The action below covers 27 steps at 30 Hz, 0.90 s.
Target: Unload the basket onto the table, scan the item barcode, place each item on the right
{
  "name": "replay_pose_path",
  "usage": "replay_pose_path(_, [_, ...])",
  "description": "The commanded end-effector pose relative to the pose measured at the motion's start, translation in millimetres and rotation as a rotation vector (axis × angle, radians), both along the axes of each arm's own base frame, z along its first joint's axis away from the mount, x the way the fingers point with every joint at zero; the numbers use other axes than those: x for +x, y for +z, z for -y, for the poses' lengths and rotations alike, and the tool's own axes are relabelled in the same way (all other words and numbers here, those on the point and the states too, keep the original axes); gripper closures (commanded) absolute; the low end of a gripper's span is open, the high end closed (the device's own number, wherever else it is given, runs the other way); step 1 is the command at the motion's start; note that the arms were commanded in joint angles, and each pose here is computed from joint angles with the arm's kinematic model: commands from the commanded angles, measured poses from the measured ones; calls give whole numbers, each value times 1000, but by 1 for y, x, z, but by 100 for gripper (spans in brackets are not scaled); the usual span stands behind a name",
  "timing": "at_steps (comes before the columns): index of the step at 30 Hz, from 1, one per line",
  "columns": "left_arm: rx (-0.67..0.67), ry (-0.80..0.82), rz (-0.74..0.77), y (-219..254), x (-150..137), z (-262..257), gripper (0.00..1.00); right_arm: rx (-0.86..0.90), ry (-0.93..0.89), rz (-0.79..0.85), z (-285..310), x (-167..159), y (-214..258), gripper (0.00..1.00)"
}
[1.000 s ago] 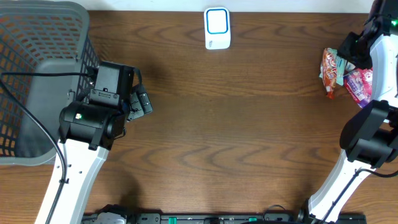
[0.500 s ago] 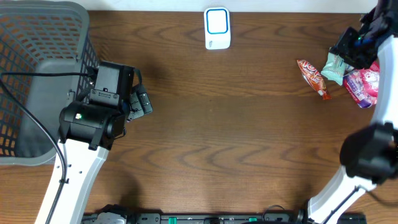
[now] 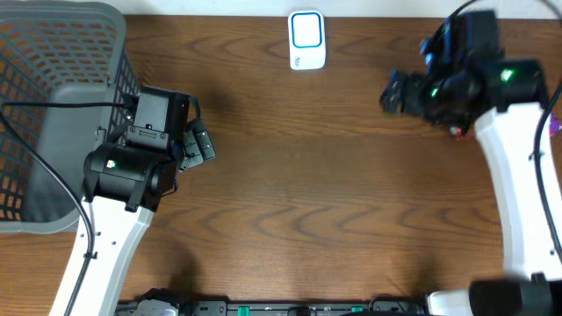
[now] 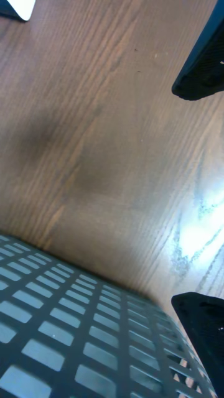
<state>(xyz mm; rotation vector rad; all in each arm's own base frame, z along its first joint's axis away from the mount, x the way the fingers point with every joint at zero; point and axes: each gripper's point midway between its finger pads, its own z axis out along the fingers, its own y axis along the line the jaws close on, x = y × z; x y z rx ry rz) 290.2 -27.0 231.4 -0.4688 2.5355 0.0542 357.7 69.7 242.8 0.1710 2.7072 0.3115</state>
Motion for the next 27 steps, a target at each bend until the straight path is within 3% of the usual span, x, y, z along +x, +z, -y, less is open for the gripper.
replay_pose_path(1, [-13, 15, -1, 0, 0, 0, 2, -26, 19, 55, -1, -32, -2, 1])
replay_pose_path(12, [-13, 15, -1, 0, 0, 0, 2, 20, 12, 170, 2, -105, -38, 1])
replay_pose_path(22, [-13, 15, -1, 0, 0, 0, 2, -8, 19, -47, 9, -152, -75, 1])
replay_pose_path(27, [-13, 15, -1, 0, 0, 0, 2, -20, 22, -77, 11, -158, -79, 1])
